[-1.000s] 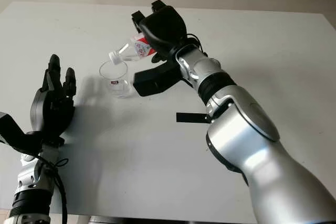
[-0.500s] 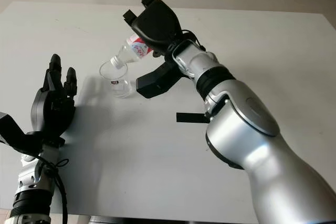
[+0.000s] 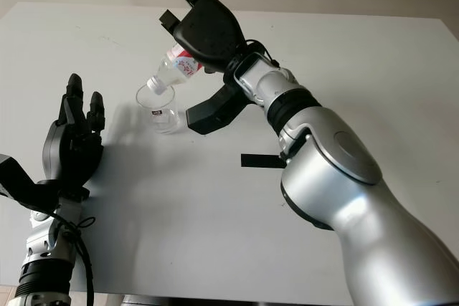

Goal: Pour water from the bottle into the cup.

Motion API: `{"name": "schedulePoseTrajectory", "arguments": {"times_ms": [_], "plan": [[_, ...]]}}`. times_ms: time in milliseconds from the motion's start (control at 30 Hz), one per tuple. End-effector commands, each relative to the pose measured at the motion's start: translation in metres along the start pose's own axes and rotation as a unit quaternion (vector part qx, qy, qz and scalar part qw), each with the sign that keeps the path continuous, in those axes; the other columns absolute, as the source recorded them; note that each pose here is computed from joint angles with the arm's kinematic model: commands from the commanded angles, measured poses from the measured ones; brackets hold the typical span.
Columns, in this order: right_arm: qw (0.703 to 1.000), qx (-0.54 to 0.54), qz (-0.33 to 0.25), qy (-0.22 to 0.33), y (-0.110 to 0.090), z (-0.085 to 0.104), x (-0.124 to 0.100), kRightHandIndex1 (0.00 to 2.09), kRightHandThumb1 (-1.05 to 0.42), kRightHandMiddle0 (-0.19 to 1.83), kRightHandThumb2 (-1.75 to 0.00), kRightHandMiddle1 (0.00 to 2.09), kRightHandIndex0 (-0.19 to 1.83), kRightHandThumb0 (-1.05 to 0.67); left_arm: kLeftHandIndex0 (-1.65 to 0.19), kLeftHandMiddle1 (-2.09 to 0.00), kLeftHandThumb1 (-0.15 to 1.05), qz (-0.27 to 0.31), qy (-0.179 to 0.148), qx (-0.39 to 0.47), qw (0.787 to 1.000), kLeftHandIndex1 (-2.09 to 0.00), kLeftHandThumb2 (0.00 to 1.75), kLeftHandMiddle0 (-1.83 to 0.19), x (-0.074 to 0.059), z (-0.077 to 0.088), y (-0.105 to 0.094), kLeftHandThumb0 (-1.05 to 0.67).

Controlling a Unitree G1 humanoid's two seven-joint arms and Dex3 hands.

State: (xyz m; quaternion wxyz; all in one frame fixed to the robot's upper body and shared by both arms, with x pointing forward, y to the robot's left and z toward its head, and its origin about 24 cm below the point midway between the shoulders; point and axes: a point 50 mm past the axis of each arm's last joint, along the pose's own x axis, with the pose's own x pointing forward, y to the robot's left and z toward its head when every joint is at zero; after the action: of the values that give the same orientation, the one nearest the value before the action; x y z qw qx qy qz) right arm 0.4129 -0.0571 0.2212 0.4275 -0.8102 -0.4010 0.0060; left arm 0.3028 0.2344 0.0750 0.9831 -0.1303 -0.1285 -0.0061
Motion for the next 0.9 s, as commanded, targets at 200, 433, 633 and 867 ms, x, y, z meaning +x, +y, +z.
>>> {"name": "schedulePoseTrajectory", "arguments": {"times_ms": [200,433,633,867], "plan": [[0.999,-0.043,-0.021,-0.013,-0.014,-0.009,0.009,2.09,-1.03,0.41,-0.06,2.09,1.17,-0.4,0.19,0.0,1.05,0.013,0.036,-0.012,0.999,0.0,0.61,0.19,-0.014,-0.019,0.003,-0.85],[0.998,-0.056,-0.021,-0.019,-0.015,-0.008,0.009,2.09,-1.04,0.51,-0.06,2.09,1.17,-0.41,0.19,0.0,1.05,0.014,0.036,-0.01,0.999,0.0,0.61,0.19,-0.013,-0.018,0.004,-0.85],[0.999,-0.042,-0.023,-0.004,-0.015,-0.01,0.009,2.09,-1.04,0.61,-0.06,2.09,1.19,-0.39,0.19,0.0,1.05,0.01,0.036,-0.008,0.999,0.0,0.61,0.19,-0.013,-0.018,0.004,-0.85],[0.981,0.155,-0.025,0.112,-0.013,-0.025,0.005,2.09,-1.02,0.26,-0.05,1.93,1.12,-0.34,0.19,0.0,1.05,0.012,0.037,-0.011,0.999,0.0,0.61,0.19,-0.011,-0.017,0.004,-0.85]]}}
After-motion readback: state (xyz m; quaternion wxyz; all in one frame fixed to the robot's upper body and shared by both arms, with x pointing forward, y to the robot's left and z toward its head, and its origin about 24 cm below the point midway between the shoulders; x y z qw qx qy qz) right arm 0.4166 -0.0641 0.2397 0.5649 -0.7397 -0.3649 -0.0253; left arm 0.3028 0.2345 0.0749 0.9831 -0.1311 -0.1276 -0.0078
